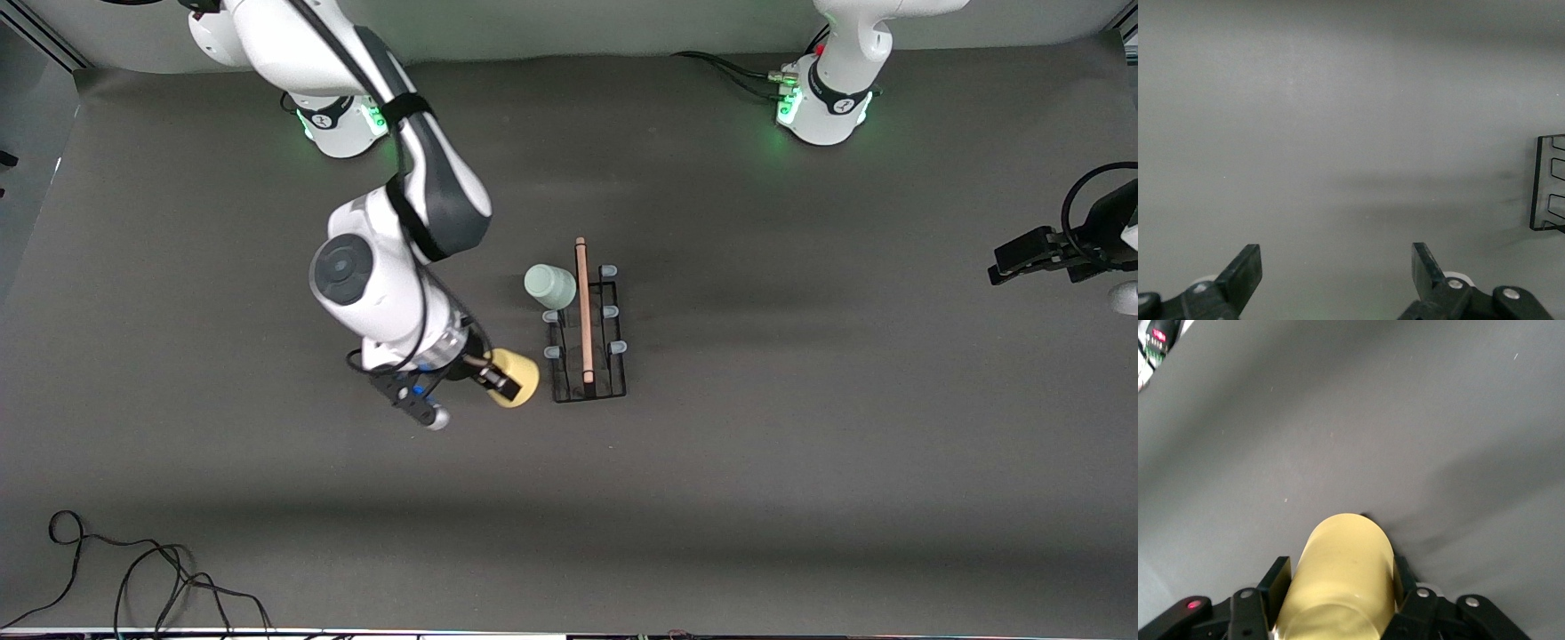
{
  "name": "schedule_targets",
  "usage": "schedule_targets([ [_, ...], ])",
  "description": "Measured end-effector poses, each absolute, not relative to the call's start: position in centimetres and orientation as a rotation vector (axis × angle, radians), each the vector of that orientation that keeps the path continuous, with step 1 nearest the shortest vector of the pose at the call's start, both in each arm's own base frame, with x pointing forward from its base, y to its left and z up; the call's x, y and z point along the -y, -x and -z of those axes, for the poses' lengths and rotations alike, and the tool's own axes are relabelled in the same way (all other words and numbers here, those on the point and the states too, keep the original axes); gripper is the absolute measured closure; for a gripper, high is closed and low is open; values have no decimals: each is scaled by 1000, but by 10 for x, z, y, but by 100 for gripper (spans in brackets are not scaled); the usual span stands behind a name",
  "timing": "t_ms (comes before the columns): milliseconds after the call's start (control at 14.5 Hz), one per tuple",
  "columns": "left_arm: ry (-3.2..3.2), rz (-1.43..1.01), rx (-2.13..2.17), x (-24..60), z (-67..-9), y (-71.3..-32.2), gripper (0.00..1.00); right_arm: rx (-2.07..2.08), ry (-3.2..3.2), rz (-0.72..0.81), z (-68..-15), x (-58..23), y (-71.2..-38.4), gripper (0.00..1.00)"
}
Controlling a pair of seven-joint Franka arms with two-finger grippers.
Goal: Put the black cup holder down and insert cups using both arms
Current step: 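Carry the yellow cup with the right gripper onto a rack peg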
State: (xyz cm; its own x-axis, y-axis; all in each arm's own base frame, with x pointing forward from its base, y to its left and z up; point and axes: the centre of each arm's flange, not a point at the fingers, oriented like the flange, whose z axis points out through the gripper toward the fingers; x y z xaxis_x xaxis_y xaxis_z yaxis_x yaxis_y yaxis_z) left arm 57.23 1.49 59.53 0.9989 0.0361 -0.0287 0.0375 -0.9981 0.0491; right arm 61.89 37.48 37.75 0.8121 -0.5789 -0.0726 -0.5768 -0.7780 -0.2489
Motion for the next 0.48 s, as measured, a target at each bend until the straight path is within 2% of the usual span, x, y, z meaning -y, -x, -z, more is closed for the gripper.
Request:
schedule_targets([
  [483,-3090,43,-56,-15,-595,-572,0,-878,2768,23,-339,-421,-597,33],
])
